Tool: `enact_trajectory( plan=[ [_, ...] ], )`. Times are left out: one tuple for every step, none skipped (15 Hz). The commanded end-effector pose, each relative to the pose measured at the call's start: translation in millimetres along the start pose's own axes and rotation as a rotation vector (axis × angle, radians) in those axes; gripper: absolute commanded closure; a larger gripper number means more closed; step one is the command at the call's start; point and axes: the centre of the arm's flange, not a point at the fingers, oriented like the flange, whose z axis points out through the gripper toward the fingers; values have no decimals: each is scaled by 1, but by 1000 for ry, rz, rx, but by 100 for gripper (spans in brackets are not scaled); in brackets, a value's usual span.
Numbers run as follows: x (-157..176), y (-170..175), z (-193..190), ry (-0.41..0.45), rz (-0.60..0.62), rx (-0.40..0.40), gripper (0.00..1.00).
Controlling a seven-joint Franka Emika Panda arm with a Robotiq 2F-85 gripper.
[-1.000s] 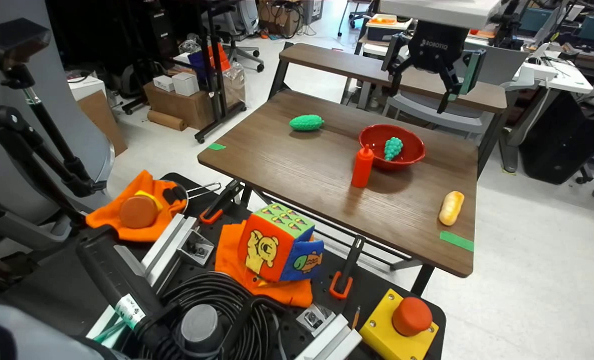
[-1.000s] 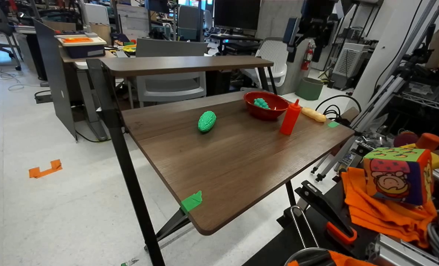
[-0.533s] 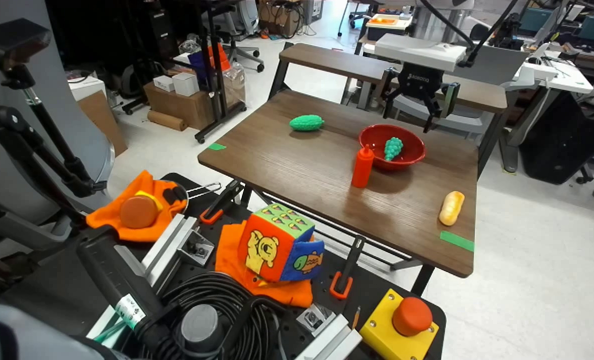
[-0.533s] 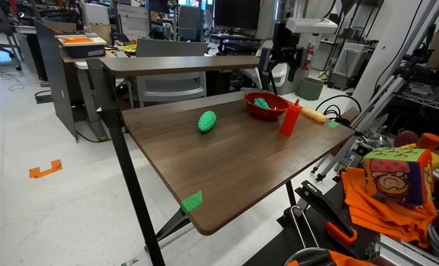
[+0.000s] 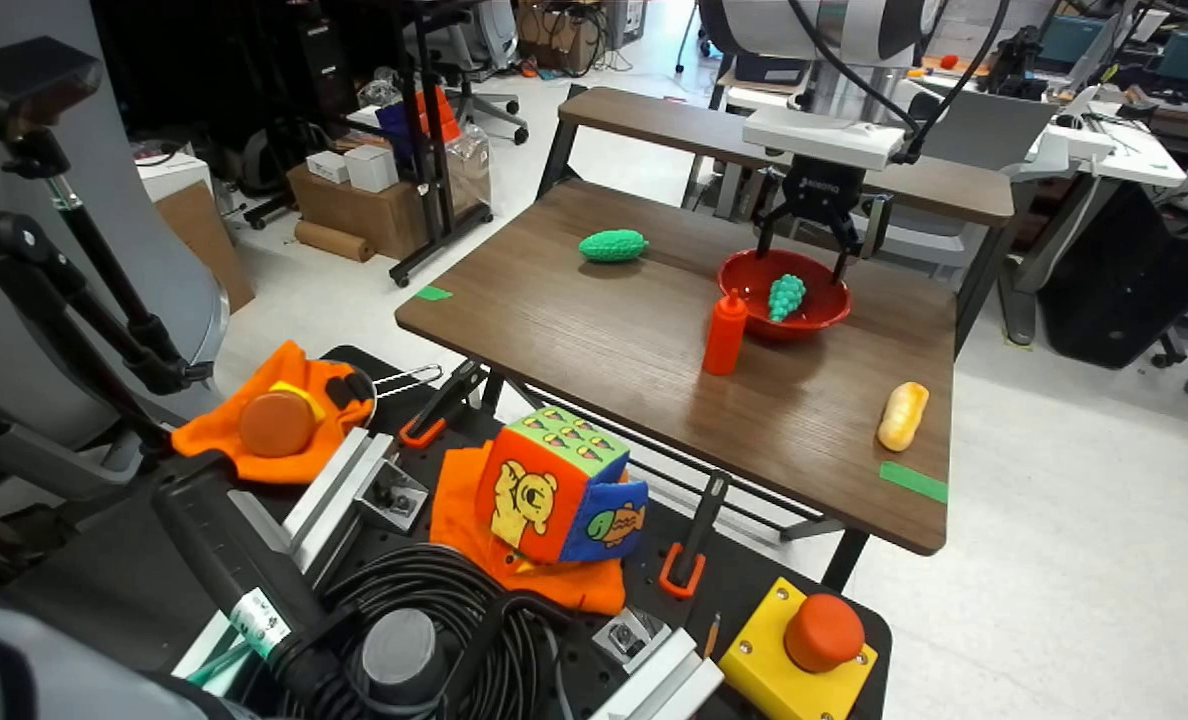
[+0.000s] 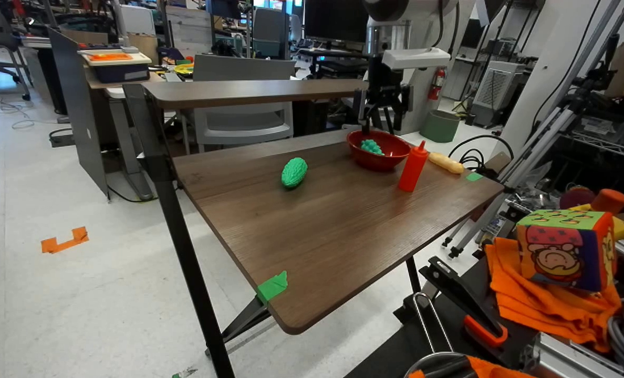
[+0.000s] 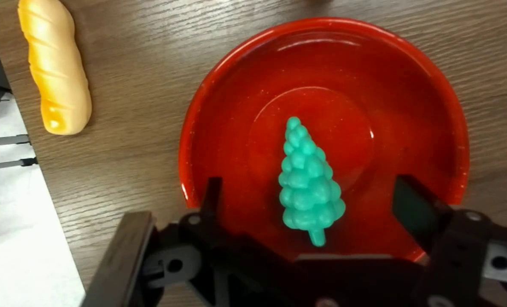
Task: Remove the green grapes from the red bowl.
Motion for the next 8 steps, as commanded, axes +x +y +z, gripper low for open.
enact_trajectory(
  plan=[
    [23, -11, 11, -27, -41, -49, 0],
    [26, -14, 15, -28, -47, -57, 0],
    [27, -16, 18, -28, -52, -66, 0],
    [28, -19, 21, -28, -58, -77, 0],
    [30, -22, 24, -27, -63, -84, 0],
    [32, -25, 28, -26, -66, -91, 0],
    [33, -27, 31, -29, -73, -99, 0],
    [35, -28, 35, -34, -77, -105, 0]
  ],
)
